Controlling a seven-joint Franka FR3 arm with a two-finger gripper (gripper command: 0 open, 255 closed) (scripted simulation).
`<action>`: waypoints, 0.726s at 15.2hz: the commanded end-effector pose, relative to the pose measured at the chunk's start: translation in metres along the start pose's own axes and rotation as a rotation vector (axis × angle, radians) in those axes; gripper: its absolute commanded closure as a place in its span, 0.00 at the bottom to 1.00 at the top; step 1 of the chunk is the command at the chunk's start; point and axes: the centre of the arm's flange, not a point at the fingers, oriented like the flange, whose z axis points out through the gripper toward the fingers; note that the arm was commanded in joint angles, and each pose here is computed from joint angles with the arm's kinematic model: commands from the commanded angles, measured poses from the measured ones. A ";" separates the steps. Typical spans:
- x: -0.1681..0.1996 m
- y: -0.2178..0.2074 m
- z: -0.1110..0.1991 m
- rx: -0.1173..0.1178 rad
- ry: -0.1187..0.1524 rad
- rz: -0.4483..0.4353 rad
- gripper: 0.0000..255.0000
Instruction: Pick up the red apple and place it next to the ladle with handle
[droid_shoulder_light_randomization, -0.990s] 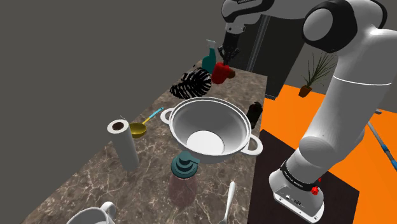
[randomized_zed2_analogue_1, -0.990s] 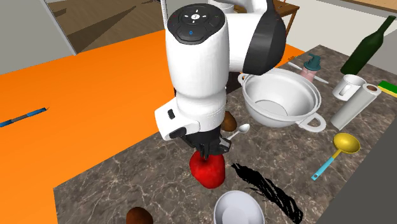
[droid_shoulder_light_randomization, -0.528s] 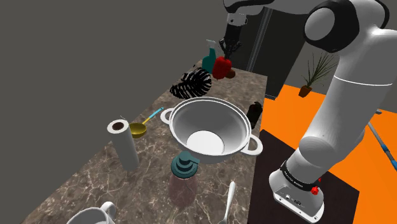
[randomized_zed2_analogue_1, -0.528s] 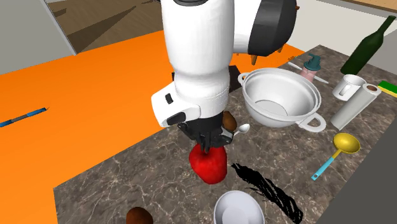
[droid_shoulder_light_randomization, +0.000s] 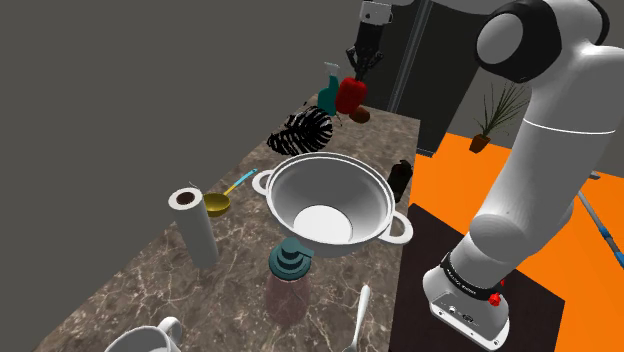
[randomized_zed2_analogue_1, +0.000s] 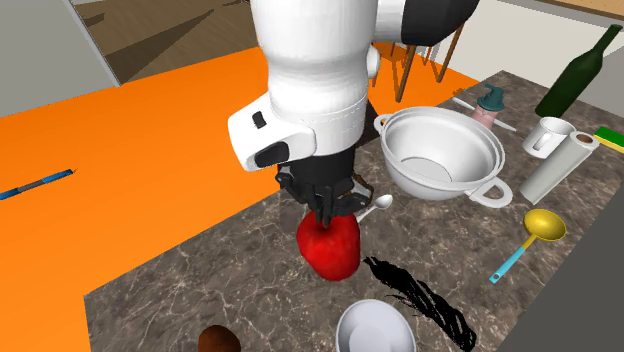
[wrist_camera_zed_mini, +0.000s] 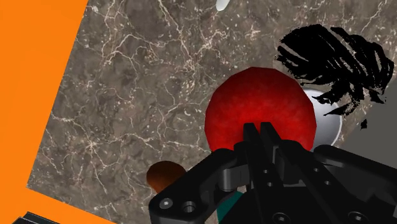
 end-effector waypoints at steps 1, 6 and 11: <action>0.000 0.000 -0.010 0.000 0.000 0.000 1.00; -0.001 -0.002 -0.037 0.000 0.000 0.000 1.00; -0.007 -0.015 -0.055 0.000 0.000 0.000 1.00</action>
